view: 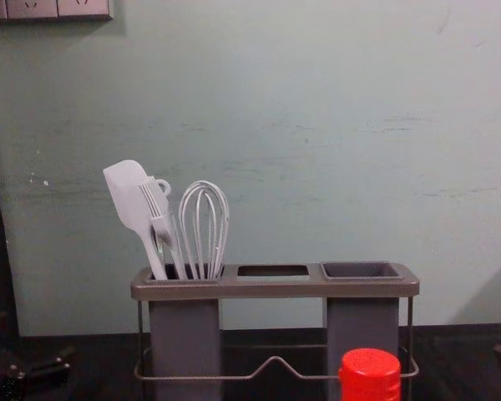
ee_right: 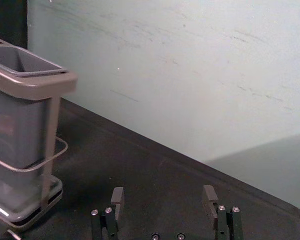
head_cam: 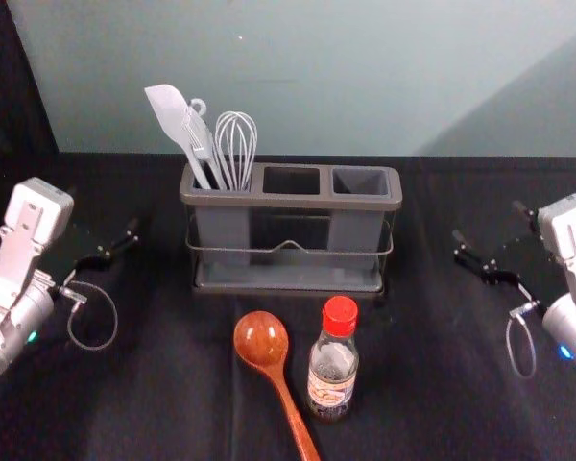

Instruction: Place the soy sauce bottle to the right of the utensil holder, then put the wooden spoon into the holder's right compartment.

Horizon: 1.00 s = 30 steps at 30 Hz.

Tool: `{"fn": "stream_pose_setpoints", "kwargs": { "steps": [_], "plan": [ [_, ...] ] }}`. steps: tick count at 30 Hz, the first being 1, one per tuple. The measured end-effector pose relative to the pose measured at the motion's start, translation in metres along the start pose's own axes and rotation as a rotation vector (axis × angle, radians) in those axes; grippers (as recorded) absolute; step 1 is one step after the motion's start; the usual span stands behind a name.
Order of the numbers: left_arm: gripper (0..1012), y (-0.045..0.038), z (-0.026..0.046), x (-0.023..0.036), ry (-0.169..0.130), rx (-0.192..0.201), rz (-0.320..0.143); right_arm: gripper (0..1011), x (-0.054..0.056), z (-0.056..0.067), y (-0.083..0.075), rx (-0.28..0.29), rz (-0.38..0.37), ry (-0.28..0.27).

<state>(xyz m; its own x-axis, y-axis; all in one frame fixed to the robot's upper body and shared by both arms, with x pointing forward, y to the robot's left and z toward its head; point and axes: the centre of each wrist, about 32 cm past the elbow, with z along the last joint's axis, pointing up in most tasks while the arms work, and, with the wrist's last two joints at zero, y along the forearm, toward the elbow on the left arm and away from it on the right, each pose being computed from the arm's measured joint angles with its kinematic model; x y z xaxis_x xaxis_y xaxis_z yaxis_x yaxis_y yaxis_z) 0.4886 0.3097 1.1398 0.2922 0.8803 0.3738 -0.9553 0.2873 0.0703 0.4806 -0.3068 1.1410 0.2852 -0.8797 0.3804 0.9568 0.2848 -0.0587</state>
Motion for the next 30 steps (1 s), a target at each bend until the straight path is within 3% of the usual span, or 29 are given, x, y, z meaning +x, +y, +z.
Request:
{"fn": "stream_pose_setpoints", "kwargs": {
  "steps": [7, 13, 30],
  "plan": [
    [1000, 0.0, 0.0, -0.0001, 0.0, 0.0, 0.0, 1002, -0.008, 0.007, -0.019, 0.012, 0.014, -0.011],
    [1000, 0.0, 0.0, 0.0, 0.0, 0.0, 0.0, 1002, -0.017, 0.012, -0.045, 0.024, 0.045, 0.005],
    [1000, 0.0, 0.0, 0.0, 0.0, 0.0, 0.0, 1002, -0.027, 0.032, -0.099, 0.045, 0.147, 0.013]
  ]
}}
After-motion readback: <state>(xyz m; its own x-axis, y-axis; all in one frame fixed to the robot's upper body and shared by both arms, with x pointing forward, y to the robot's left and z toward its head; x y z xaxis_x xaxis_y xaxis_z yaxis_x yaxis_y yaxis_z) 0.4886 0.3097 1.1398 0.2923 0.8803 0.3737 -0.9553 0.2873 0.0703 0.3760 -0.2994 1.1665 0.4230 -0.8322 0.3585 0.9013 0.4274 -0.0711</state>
